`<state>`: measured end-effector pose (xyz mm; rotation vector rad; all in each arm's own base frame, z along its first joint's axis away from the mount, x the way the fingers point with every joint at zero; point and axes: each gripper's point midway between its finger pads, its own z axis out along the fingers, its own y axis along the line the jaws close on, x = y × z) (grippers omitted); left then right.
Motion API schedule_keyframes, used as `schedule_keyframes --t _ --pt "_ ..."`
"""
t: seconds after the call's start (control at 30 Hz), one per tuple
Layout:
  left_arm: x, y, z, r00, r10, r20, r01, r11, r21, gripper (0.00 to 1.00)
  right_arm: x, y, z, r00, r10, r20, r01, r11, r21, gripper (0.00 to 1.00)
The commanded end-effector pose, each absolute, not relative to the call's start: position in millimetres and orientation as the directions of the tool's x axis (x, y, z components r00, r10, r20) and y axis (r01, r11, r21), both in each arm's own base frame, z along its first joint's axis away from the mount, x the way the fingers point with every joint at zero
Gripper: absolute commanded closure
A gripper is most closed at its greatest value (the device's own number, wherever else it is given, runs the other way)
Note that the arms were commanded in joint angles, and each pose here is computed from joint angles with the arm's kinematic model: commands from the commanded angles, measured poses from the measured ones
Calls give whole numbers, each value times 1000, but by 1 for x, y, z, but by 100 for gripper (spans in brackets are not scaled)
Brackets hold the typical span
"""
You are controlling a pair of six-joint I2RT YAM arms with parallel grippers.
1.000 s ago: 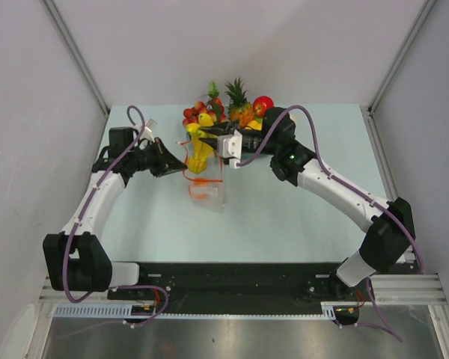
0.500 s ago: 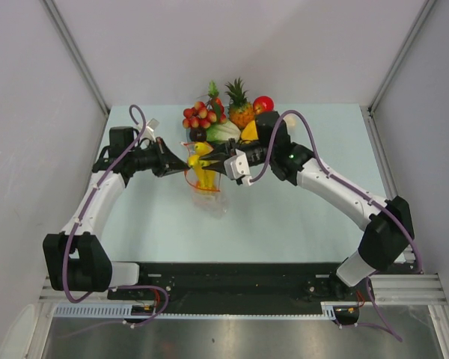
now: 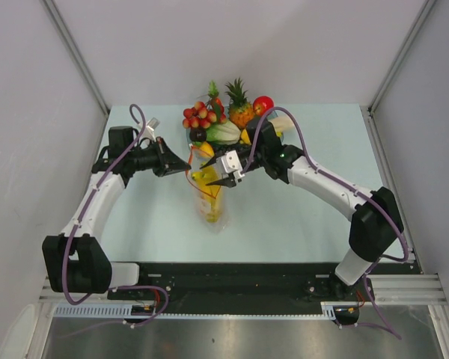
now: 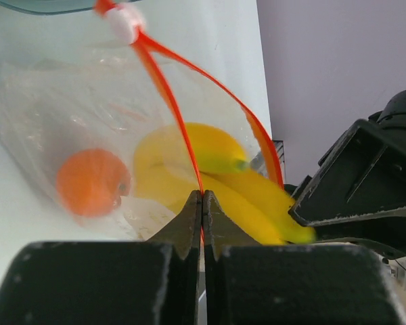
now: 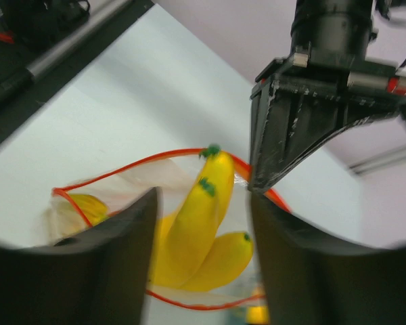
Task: Place the food in the zip-top bag and seal the zipper
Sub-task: Place the fake fruit in the zipper food storage bag.
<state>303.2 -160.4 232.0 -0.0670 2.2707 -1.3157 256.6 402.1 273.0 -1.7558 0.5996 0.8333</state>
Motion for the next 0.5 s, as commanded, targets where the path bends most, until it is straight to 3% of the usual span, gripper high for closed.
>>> schedule_keyframes --t 0.0,0.03,0.07,0.3,0.47 --pt "294 -165 250 -855 -279 -437 258 502 -825 100 249 402 280 533 -20 -846 -807 -313 -501 28" --pt "293 -164 250 -855 -282 -435 254 503 -826 100 255 406 292 545 -1 -838 -806 -277 -523 7" --pt "292 -164 249 -854 -284 -437 254 505 -825 100 261 407 296 524 -22 -851 -830 -238 -505 1" --pt "291 -162 244 -850 -283 -444 251 524 -814 100 301 395 334 331 -107 -937 -936 85 -341 0" --pt "293 -161 244 -842 -282 -459 262 530 -806 100 330 363 309 69 -226 -972 -941 310 -139 10"
